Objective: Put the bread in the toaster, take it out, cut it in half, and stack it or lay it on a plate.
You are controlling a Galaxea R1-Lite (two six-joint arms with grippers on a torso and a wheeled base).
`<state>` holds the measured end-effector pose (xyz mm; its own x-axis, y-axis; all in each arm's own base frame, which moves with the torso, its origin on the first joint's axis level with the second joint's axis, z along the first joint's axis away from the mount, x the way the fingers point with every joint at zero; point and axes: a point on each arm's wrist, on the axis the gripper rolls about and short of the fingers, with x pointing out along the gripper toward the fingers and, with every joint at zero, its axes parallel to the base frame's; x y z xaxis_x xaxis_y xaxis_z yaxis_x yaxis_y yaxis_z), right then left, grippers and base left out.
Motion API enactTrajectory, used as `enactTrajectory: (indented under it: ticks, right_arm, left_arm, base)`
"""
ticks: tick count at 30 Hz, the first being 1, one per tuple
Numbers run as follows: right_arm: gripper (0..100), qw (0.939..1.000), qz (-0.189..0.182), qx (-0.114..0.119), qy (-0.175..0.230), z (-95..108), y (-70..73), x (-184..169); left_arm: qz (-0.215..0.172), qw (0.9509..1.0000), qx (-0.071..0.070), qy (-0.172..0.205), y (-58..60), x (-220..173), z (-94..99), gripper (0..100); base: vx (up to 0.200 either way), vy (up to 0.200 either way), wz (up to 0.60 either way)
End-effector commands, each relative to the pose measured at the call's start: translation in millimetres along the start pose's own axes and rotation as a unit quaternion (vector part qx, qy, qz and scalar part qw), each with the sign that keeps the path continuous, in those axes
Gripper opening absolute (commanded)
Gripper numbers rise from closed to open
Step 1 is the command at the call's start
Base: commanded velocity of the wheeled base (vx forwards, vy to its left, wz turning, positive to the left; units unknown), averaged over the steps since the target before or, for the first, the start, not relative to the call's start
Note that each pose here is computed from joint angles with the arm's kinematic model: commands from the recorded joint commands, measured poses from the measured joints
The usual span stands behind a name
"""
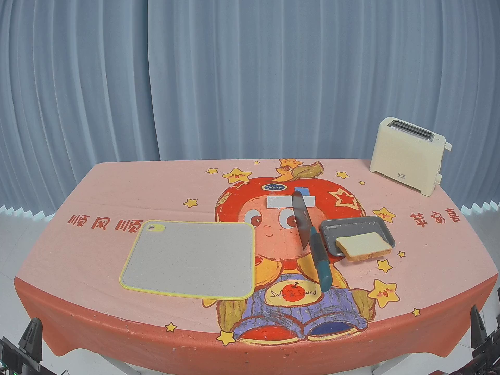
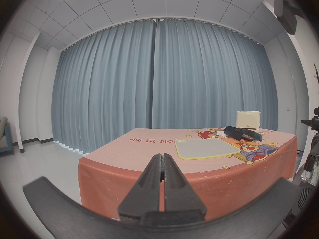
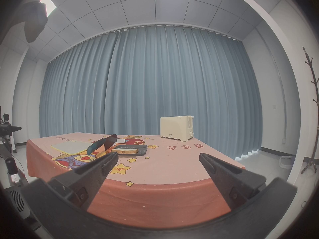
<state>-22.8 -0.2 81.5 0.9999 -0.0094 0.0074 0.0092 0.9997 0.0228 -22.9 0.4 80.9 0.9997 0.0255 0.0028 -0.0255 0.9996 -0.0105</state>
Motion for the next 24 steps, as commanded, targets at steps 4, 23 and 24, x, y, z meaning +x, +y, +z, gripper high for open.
enactTrajectory:
  ticks: [4,23,24]
  right_arm:
    - [100,1.0,0.001,-0.008,0.0,-5.3,-0.1,-0.1]
    - [100,0.9999,0.005,-0.012,-0.001,-5.1,0.1,-0.1]
    - [100,0.9999,0.005,-0.012,-0.001,-5.1,0.1,-0.1]
  left_arm:
    - [0.001,1.0,0.0,0.007,0.0,1.0,-5.0,0]
    - [0.0,1.0,0.0,0.007,0.0,1.0,-5.0,0]
    - [0.0,1.0,0.0,0.006,0.1,0.9,-5.0,0]
  base:
    - [0.0,0.0,0.0]
    - [0.0,0.0,0.0]
    - [0.0,0.0,0.0]
